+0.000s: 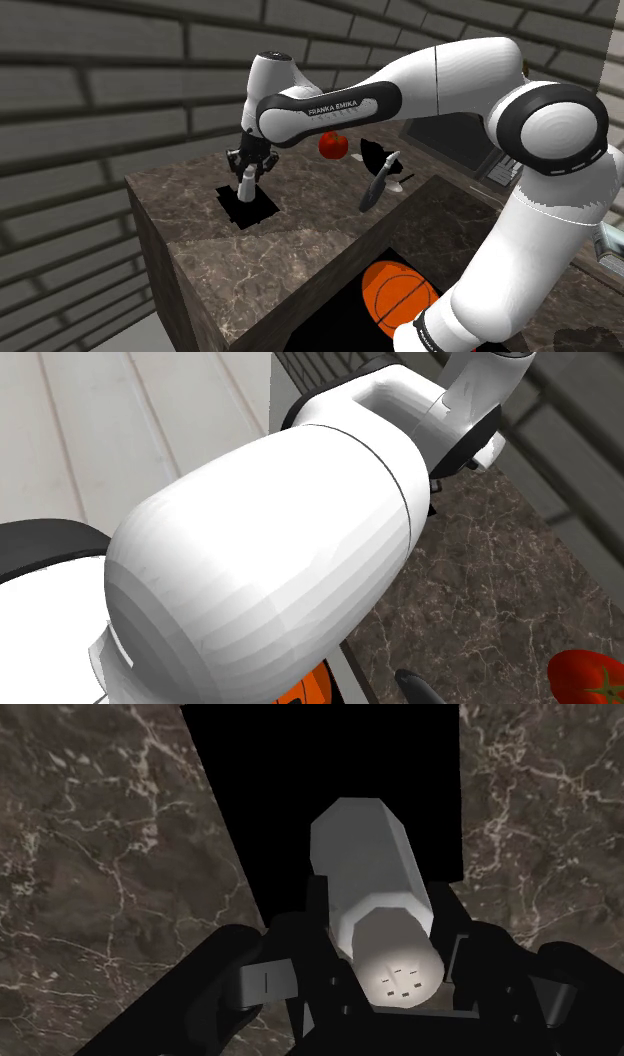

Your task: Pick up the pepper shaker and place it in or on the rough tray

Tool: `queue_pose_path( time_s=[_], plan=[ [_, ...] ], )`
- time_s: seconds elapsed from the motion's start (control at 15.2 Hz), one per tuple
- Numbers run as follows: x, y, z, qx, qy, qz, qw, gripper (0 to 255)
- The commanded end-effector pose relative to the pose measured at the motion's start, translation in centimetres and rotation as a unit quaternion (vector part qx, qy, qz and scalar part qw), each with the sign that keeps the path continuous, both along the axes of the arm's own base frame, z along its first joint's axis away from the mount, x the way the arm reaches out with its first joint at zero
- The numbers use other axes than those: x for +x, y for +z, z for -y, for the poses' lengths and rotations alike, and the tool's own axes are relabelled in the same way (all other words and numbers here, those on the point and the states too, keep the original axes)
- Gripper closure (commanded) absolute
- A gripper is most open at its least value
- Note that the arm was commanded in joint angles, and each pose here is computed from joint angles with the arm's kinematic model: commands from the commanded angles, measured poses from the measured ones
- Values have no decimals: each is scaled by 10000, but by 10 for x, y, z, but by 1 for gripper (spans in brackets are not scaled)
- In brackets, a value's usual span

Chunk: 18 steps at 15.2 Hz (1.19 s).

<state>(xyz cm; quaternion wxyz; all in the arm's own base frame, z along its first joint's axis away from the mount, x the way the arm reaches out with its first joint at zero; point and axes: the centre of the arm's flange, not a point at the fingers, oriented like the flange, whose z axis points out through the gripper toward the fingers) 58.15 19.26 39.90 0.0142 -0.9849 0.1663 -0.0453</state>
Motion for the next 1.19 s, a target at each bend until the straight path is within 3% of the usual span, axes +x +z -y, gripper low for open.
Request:
queue_pose_path(
  time_s=[0.0,0.07,0.4,0.66,1.12],
  plan=[
    [0,0,0,0,0,1,10000,255],
    [0,0,0,0,0,1,10000,0],
    [0,0,0,0,0,1,10000,0],
    [-5,50,1,0,0,1,10000,0],
    [-5,50,1,0,0,1,10000,0]
  ],
)
